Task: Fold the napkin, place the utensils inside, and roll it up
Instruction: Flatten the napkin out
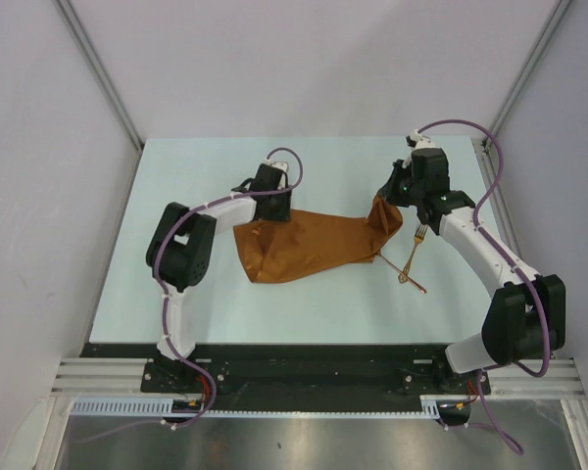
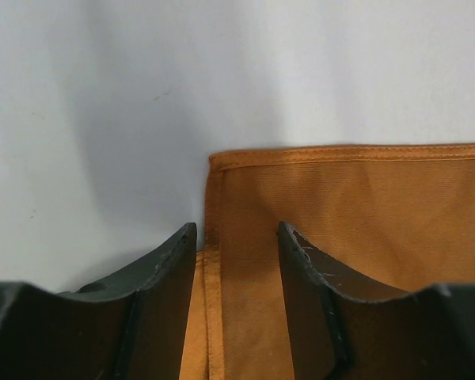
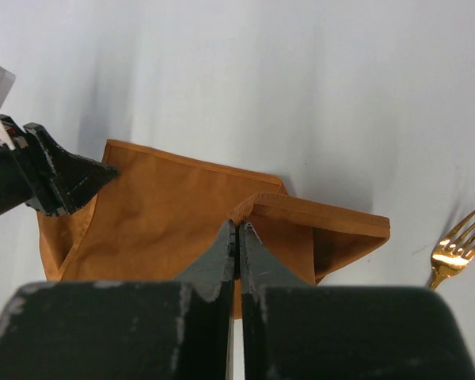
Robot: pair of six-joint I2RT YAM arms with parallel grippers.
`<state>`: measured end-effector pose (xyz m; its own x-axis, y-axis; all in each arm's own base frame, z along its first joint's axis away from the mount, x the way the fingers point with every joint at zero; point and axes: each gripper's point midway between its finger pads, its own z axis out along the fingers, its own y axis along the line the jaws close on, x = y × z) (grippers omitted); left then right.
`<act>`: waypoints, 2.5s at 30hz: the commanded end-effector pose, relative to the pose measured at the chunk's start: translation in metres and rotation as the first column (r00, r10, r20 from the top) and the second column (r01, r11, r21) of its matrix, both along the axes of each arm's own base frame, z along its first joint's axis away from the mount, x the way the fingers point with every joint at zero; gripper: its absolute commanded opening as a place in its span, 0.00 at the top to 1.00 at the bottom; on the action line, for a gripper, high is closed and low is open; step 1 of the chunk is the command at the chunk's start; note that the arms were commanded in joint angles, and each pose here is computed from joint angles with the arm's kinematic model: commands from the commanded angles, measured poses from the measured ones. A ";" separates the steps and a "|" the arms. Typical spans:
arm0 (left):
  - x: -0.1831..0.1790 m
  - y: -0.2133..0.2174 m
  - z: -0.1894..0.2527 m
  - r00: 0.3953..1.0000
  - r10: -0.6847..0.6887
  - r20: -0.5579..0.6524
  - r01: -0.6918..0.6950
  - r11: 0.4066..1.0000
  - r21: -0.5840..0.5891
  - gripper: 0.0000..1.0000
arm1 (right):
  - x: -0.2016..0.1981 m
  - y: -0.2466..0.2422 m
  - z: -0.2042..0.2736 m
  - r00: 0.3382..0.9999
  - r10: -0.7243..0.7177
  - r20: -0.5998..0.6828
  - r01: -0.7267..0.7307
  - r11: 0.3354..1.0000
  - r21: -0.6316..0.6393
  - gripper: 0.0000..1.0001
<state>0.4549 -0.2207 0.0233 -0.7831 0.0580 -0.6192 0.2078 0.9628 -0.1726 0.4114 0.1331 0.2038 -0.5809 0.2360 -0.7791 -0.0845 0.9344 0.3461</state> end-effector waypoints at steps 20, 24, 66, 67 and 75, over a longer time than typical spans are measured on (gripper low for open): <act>0.009 0.011 0.010 0.995 0.071 0.071 -0.081 0.984 0.160 1.00 | 0.010 0.003 0.024 0.998 0.015 0.057 -0.016 1.000 0.022 1.00; 0.020 0.014 0.066 0.970 0.108 0.216 -0.133 0.985 0.106 1.00 | 0.015 0.004 0.042 0.996 0.021 0.092 -0.023 1.000 0.019 1.00; -0.111 0.262 0.416 0.388 0.428 0.816 -0.557 0.815 -0.162 1.00 | -0.010 0.089 0.298 0.684 0.200 0.701 -0.168 0.979 -0.114 1.00; -0.101 0.273 0.400 0.402 0.444 0.801 -0.582 0.799 -0.151 1.00 | 0.012 0.103 0.270 0.715 0.221 0.663 -0.180 0.975 -0.130 1.00; 0.039 0.314 0.250 0.654 0.490 0.576 -0.591 0.807 -0.016 1.00 | 0.158 0.156 0.140 0.809 0.175 0.561 -0.148 0.985 -0.093 1.00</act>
<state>0.4369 0.0824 0.3010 -0.2315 -0.0649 -0.9707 -0.3895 0.9205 0.0313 0.5109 0.2830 0.3294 -0.1602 0.0225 -0.9868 -0.4467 0.8898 0.0928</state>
